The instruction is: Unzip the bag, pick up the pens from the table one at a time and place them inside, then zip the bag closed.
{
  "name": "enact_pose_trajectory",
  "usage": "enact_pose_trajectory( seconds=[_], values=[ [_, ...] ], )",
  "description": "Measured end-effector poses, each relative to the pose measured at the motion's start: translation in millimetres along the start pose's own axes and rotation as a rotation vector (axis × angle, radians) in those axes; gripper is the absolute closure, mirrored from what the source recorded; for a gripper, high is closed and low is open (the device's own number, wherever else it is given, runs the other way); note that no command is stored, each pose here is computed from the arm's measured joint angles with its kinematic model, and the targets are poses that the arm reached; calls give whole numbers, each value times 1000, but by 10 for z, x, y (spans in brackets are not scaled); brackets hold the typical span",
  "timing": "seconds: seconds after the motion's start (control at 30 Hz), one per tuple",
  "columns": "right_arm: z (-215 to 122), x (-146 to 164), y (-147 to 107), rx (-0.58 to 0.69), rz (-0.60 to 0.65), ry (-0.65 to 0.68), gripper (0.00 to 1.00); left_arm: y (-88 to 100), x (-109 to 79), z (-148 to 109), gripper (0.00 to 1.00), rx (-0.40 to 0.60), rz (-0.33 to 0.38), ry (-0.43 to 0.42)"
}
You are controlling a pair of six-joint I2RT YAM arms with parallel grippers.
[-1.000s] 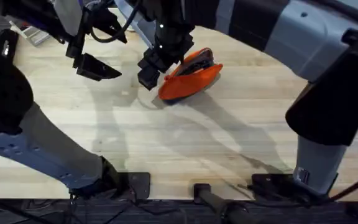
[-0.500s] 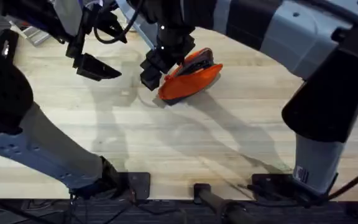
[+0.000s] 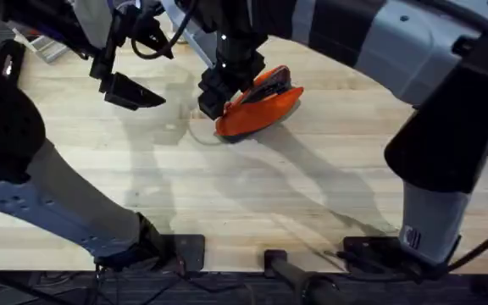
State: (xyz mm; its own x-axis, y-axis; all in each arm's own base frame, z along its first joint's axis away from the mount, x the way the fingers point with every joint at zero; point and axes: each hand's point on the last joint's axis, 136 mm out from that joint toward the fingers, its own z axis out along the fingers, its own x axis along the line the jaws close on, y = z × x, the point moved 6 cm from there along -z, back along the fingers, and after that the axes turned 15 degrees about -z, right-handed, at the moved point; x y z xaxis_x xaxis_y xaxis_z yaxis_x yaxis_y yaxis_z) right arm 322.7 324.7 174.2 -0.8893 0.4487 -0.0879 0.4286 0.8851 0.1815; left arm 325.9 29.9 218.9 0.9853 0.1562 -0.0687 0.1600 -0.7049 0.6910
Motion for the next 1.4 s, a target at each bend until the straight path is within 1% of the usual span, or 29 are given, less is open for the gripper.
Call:
enact_pose_trajectory(
  seconds=[0.07, 0.1, 0.23, 0.27, 0.3, 0.43, 0.97, 1.17, 1.3, 1.4],
  values=[
    [0, 0, 0, 0, -2, 0, 335, 0, 0, 0, 6, 0, 0, 0],
    [-1, 0, 0, 0, -4, 0, 422, 1, 0, 1, 6, 0, 0, 0],
    [0, 1, -2, 1, -2, 0, 855, 0, 0, 0, 6, 0, 0, 0],
    [0, 1, -1, 0, -1, 1, 924, 0, 0, 0, 5, 0, 0, 0],
    [0, 1, -1, 0, -2, 0, 958, 0, 0, 0, 5, 0, 0, 0],
    [0, 0, -1, 0, -2, 0, 972, 0, 0, 0, 7, 0, 0, 0],
    [0, -1, 3, -2, -2, -1, 971, 0, 0, 0, 7, 0, 0, 0],
    [-4, -45, -12, -2, 8, -3, 972, 1, -1, 1, 7, 0, 0, 0],
    [-70, -125, -39, -13, 26, -11, 972, 0, 0, 0, 7, 0, 0, 0],
    [-248, -181, -57, -50, 37, -26, 971, 0, 0, 0, 6, 0, 0, 0]
  ],
)
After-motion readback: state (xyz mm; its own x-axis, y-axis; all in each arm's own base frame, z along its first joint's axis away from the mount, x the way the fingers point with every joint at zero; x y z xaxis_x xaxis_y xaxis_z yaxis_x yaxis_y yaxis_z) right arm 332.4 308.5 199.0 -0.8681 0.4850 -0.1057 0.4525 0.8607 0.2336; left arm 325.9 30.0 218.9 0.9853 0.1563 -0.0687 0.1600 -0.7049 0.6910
